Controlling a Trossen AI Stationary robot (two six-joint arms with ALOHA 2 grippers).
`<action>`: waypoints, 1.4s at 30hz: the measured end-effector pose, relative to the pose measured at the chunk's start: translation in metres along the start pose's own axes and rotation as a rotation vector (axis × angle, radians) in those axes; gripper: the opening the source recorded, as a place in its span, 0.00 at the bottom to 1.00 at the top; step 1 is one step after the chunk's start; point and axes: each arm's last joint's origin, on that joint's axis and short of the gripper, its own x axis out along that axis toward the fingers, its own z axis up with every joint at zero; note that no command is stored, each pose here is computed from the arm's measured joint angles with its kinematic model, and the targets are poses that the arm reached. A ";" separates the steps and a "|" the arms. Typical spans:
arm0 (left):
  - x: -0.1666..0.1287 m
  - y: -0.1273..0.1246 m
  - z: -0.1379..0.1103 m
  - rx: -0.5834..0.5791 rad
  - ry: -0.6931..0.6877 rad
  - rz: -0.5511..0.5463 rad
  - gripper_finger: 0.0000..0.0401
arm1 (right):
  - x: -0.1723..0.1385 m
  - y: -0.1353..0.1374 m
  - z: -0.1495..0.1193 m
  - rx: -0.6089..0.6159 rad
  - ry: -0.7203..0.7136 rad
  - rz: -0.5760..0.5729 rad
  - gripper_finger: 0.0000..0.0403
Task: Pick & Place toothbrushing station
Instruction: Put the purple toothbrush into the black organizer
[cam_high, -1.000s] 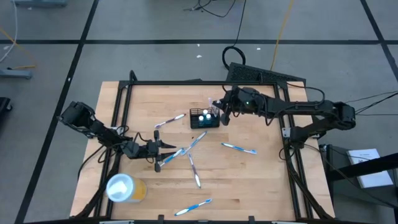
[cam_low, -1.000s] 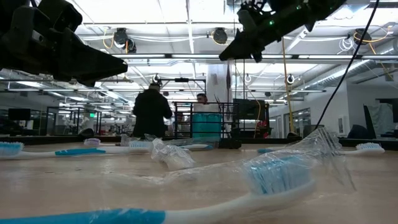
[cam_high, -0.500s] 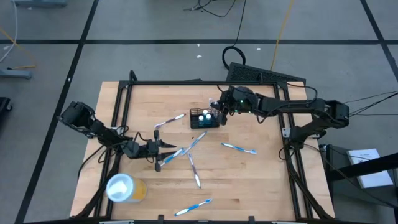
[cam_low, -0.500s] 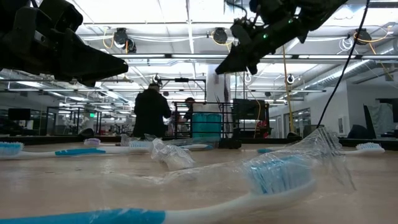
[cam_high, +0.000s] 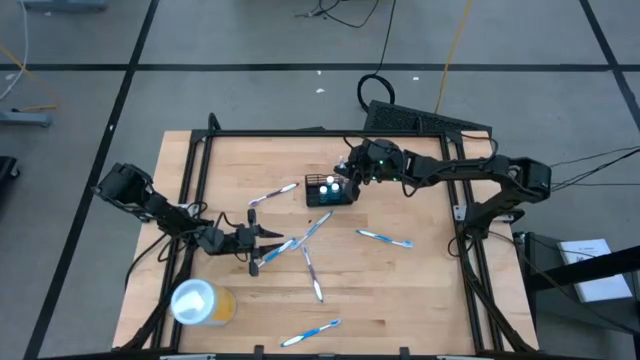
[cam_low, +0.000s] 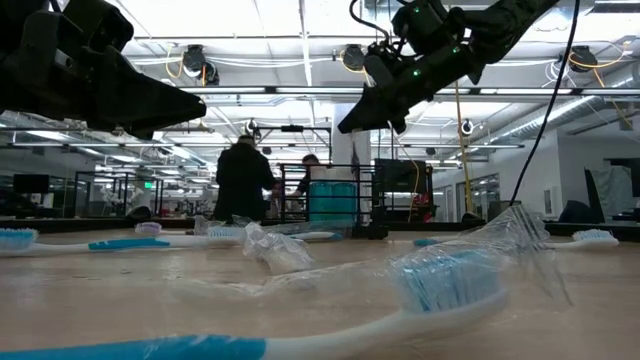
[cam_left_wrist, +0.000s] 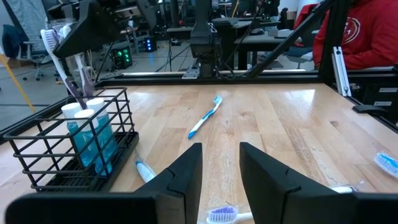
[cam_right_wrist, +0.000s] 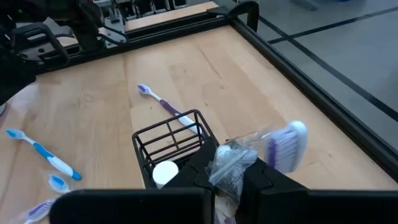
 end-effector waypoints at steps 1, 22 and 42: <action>0.000 0.000 0.000 0.000 0.000 0.000 0.28 | 0.000 0.000 0.000 0.000 0.000 0.000 0.03; 0.000 0.000 0.000 0.001 0.001 0.000 0.28 | 0.000 0.006 0.003 -0.031 -0.033 0.008 0.24; 0.000 0.000 0.000 0.001 0.001 -0.001 0.28 | -0.002 0.008 0.014 -0.059 -0.147 0.011 0.51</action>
